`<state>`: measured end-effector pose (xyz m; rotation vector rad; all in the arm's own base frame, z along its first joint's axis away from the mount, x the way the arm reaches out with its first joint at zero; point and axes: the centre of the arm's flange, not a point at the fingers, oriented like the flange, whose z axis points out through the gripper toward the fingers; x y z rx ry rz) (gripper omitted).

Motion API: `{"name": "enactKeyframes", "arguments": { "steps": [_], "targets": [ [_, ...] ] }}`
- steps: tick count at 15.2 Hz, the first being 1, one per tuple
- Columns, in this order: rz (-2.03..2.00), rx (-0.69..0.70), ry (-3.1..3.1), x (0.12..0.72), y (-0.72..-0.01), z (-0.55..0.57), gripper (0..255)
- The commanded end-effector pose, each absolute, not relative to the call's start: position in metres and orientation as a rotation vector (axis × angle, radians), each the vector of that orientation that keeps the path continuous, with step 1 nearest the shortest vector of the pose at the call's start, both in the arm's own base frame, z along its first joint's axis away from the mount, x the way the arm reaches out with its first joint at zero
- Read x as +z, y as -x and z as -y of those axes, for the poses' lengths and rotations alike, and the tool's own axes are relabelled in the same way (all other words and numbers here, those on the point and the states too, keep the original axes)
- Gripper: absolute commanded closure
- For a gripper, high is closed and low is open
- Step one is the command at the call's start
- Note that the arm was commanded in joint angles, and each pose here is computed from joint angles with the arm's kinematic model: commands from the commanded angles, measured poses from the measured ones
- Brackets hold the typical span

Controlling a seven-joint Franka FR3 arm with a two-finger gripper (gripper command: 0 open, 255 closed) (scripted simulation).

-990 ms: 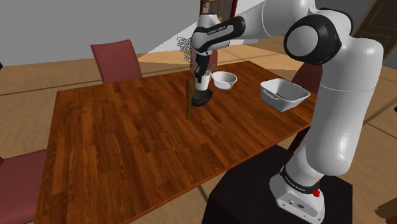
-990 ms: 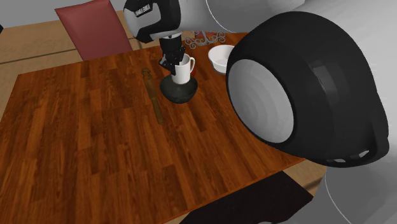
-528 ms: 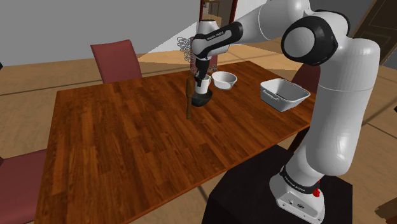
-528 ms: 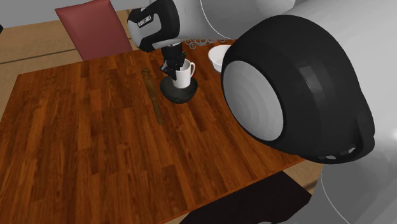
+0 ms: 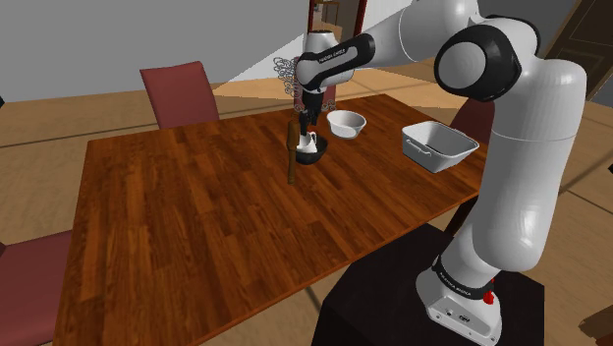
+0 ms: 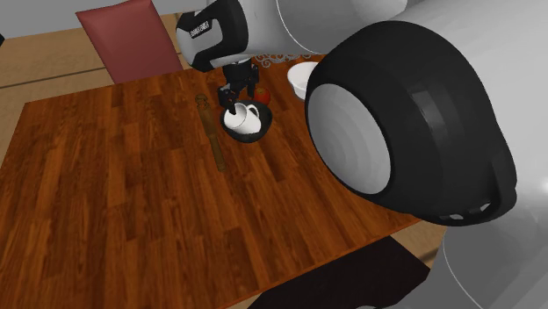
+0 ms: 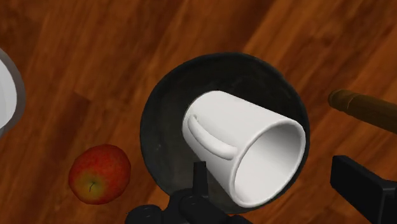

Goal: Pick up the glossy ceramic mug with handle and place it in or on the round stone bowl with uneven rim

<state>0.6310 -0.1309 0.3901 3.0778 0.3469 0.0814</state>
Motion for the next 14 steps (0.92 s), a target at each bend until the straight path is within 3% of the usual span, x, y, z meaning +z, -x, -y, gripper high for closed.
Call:
{"name": "enactKeyframes", "arguments": {
  "steps": [1,6,14],
  "targets": [
    [-0.347,0.081,-3.078,0.390,-0.631,0.131,0],
    [-0.347,0.081,-3.078,0.440,-0.628,0.129,0],
    [-0.347,0.081,-3.078,0.440,-0.628,0.129,0]
  ]
}}
